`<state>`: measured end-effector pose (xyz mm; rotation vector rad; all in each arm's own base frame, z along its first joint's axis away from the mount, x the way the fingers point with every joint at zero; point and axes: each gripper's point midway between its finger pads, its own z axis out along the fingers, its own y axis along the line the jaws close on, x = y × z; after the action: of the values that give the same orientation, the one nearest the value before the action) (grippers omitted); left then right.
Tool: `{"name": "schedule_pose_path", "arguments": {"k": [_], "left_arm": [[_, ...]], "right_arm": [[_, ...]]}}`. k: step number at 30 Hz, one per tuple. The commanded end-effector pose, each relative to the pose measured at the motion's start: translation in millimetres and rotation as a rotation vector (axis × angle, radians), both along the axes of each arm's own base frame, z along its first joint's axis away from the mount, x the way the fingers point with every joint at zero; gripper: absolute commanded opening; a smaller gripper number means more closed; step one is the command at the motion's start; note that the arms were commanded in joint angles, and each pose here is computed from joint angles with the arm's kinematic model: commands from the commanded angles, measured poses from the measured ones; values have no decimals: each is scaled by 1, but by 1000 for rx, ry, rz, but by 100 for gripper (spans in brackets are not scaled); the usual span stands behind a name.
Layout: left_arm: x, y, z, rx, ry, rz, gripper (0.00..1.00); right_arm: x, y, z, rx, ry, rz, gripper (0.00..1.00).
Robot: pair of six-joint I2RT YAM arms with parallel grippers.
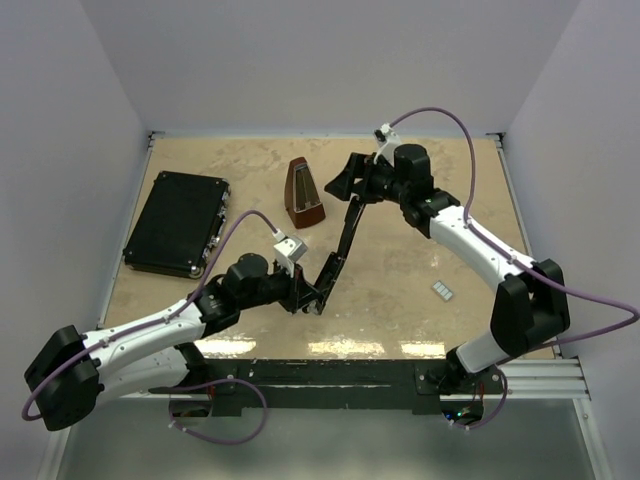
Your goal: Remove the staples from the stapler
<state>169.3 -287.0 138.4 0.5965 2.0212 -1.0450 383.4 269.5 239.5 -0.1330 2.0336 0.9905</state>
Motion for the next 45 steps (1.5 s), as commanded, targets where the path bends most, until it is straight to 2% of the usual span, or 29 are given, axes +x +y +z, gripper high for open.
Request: {"name": "schedule_pose_path", "arguments": {"k": [1, 4, 8, 10, 14, 19, 22, 26, 29, 33, 37, 41, 45], "left_arm": [[6, -17, 64, -197, -179, -47, 0], [8, -15, 64, -201, -165, -29, 0], [18, -10, 63, -218, -105, 21, 0], [17, -14, 59, -217, -64, 1, 0], [18, -17, 60, -230, -32, 1, 0], [20, -19, 67, -264, -9, 20, 0], [22, -21, 77, -295, 7, 33, 0], [21, -23, 87, -346, 39, 41, 0], [20, -24, 96, -391, 48, 40, 0], [23, -24, 98, -401, 42, 53, 0], [23, -25, 98, -391, 45, 48, 0], [24, -26, 101, -396, 39, 50, 0], [25, -24, 102, -400, 37, 60, 0]], "right_arm": [[5, 1, 4, -36, 17, 15, 91], [3, -2, 4, -55, 34, 5, 91], [-3, -10, 31, -18, -5, -40, 93], [-5, -20, 52, -4, -41, -95, 98], [-12, -34, 82, -4, -88, -153, 99], [-41, -38, 97, 13, -130, -95, 97], [-67, -39, 79, 39, -96, -45, 95], [-92, -38, 58, 109, -46, -16, 85], [-108, -24, 46, 164, -9, 44, 76], [-122, 4, 32, 159, 20, 98, 73], [-122, 11, 25, 136, 34, 87, 73], [-119, 11, 23, 170, 41, 57, 64], [-120, 14, 9, 142, 74, 52, 59]]}}
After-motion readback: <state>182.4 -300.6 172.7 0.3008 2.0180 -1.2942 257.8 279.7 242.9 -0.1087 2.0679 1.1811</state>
